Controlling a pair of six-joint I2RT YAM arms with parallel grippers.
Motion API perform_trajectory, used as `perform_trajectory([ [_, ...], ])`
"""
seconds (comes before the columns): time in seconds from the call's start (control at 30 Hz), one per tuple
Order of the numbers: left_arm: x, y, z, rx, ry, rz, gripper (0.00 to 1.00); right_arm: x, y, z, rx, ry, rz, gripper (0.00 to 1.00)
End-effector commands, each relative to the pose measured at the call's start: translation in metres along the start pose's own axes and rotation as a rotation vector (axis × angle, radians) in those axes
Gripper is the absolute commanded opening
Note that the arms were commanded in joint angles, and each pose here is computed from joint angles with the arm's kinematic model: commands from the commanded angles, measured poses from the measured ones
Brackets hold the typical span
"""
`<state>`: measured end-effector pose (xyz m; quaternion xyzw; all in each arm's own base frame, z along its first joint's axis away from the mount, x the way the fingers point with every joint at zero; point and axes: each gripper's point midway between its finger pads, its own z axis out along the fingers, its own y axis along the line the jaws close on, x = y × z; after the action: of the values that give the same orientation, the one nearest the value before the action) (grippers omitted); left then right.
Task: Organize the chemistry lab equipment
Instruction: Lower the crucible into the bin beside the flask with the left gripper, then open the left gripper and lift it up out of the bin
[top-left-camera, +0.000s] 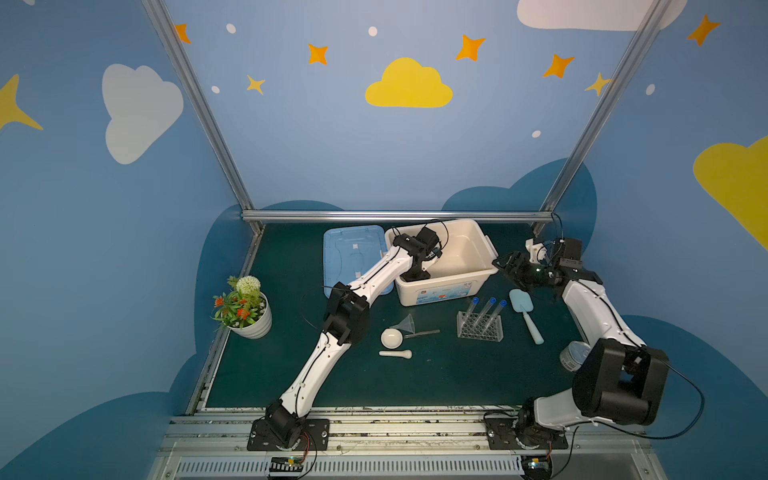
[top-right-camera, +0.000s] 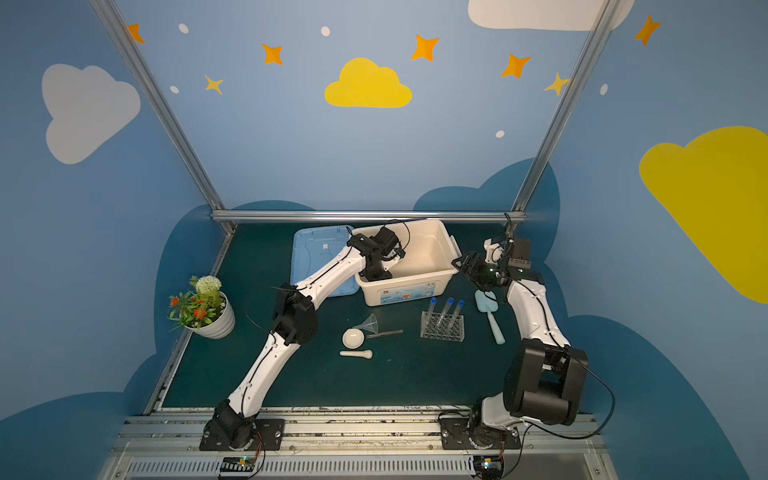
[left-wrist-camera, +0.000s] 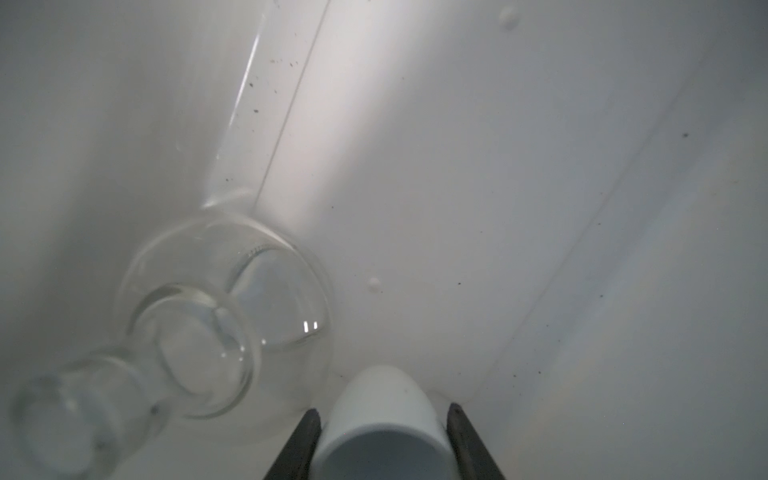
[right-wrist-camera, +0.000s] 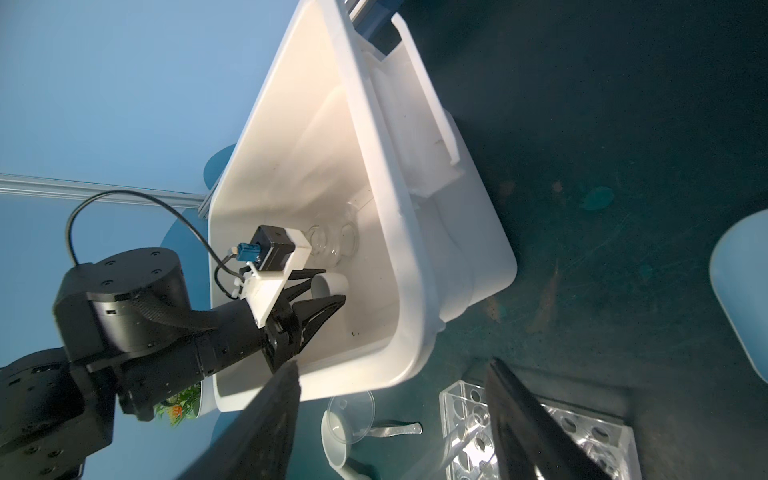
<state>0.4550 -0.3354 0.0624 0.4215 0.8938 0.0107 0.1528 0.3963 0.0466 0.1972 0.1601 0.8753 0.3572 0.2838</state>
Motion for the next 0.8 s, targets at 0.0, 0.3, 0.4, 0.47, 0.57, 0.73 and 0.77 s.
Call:
perform_trajectory([
  [0.0, 0.007, 0.005, 0.004, -0.011, 0.029, 0.0, 0.35, 0.001, 0.0, 0.002, -0.011, 0.011, 0.003, 0.71],
  [0.3, 0.007, 0.003, 0.009, -0.005, 0.032, -0.009, 0.4, 0.002, 0.0, 0.003, -0.012, 0.015, 0.008, 0.71],
  [0.4, 0.007, 0.006, 0.008, -0.018, 0.032, -0.013, 0.52, 0.001, 0.001, 0.003, -0.014, 0.012, 0.006, 0.71],
  [0.47, 0.006, 0.008, 0.006, -0.03, 0.029, -0.016, 0.56, 0.002, 0.0, 0.003, -0.013, 0.014, 0.009, 0.71],
  [0.57, 0.005, 0.01, 0.004, -0.043, 0.025, -0.021, 0.64, 0.001, 0.001, 0.003, -0.015, 0.013, 0.009, 0.71],
  [0.73, 0.0, 0.014, -0.006, -0.06, 0.001, -0.037, 0.7, 0.002, 0.001, 0.003, -0.019, 0.014, 0.01, 0.71],
  [0.77, -0.002, 0.015, -0.009, -0.062, -0.009, -0.042, 0.73, 0.002, 0.002, 0.003, -0.022, 0.013, 0.01, 0.71],
])
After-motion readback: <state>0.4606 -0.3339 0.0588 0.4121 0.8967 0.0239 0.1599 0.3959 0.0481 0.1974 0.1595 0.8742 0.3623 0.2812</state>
